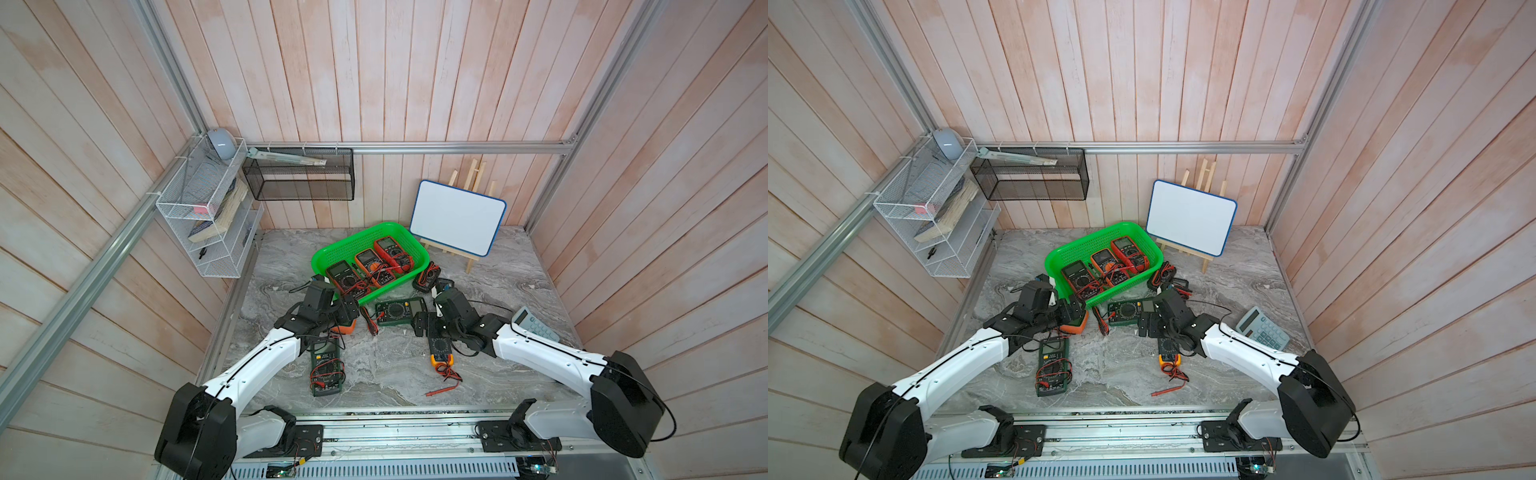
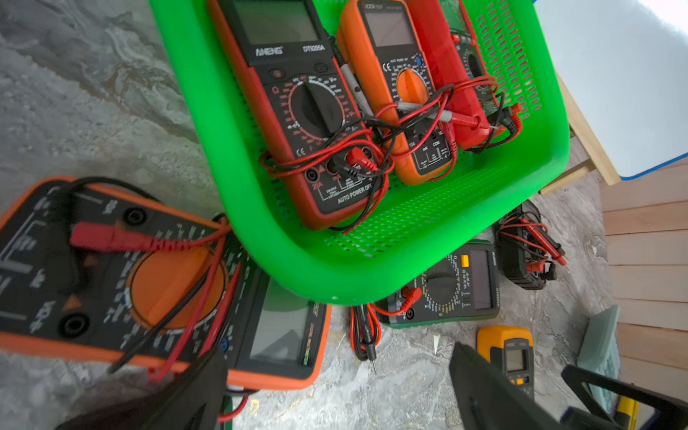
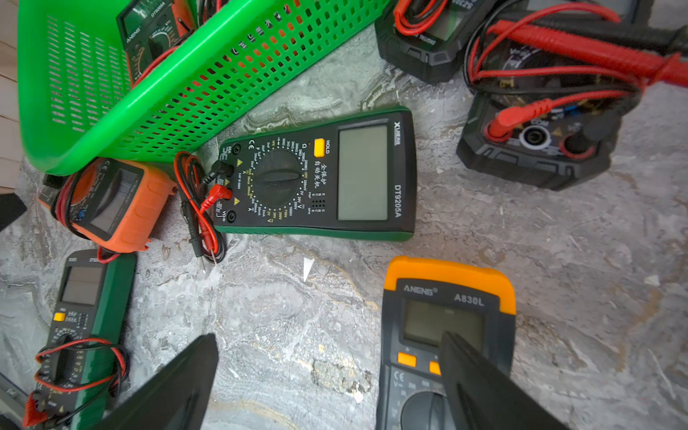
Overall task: Put the multimeter into the basket
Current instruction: Pick up the multimeter from the center of the board.
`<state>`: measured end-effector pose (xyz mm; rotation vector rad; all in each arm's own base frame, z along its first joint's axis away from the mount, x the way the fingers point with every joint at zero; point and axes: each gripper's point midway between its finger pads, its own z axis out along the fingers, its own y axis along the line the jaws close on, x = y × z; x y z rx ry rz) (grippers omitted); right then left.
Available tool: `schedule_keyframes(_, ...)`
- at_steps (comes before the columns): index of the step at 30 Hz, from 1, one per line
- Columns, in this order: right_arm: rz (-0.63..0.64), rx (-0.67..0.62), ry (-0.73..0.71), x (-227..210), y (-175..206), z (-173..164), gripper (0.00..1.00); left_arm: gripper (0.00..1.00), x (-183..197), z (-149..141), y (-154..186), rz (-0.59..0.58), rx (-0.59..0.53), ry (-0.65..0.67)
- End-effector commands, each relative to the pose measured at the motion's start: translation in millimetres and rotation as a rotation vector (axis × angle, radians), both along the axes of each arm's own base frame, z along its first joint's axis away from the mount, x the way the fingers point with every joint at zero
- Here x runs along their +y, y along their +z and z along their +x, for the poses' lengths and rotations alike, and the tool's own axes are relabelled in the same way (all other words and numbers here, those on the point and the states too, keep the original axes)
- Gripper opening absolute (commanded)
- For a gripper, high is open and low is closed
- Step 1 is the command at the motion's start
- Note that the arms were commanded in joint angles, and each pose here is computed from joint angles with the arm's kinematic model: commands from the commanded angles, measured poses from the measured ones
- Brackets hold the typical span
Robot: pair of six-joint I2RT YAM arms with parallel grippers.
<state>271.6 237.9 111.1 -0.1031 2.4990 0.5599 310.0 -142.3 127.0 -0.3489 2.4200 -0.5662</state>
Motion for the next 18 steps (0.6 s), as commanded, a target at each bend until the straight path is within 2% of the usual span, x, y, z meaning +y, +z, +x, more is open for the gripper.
schedule_keyframes(1,0.021,-0.035,0.033,12.3,11.4,7.1,0.98,1.0,11.9,-25.1,-14.9,-0.005,0.102,0.065)
schedule_keyframes(9,0.076,-0.078,0.056,24.5,20.1,14.1,0.98,1.0,28.3,-81.8,-45.2,0.063,0.299,0.099)
schedule_keyframes(18,0.1,-0.124,0.074,28.1,31.3,16.8,0.98,0.99,43.1,-111.3,-58.5,0.123,0.407,0.127)
